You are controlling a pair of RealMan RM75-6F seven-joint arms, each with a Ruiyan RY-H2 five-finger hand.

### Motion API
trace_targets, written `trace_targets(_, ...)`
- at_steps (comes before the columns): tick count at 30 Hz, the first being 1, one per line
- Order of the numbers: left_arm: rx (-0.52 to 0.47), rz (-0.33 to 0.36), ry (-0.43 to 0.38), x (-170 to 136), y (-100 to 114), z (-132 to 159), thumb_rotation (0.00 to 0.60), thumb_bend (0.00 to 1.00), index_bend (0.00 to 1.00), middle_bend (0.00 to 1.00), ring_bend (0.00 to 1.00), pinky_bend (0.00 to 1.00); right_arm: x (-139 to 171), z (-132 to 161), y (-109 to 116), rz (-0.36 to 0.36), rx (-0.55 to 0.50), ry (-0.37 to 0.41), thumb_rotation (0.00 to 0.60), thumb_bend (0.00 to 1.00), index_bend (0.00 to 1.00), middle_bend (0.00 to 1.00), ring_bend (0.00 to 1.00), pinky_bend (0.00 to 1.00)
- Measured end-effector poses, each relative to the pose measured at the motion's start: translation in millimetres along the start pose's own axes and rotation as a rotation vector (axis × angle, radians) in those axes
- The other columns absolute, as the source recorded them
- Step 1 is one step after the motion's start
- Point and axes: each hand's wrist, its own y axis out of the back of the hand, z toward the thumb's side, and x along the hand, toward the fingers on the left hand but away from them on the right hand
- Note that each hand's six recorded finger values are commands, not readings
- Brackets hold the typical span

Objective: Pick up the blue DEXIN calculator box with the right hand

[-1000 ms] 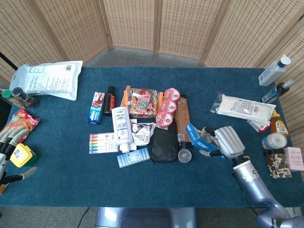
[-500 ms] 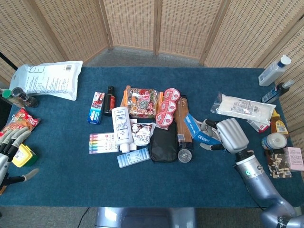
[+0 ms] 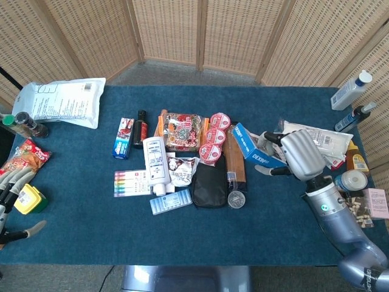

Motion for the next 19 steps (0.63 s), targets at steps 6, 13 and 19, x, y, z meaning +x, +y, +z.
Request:
trace_targets(6, -0.006, 0.003, 0.008, -1, 0, -3, 0.600, 0.18, 0.00, 0.07, 0.02, 0.00, -6, 0, 11, -0.021, 0.008, -0.005, 0.600, 0.00, 0.52, 0.95, 1.00, 1.00)
trace_targets(13, -0.009, 0.000, 0.008, 1, -3, -3, 0.600, 0.18, 0.00, 0.07, 0.02, 0.00, -11, -1, 21, -0.045, 0.012, -0.008, 0.600, 0.00, 0.52, 0.95, 1.00, 1.00)
trace_targets(19, -0.009, -0.004, 0.008, 4, -4, -2, 0.600, 0.18, 0.00, 0.07, 0.02, 0.00, -14, -2, 29, -0.065, 0.013, -0.008, 0.600, 0.00, 0.52, 0.95, 1.00, 1.00)
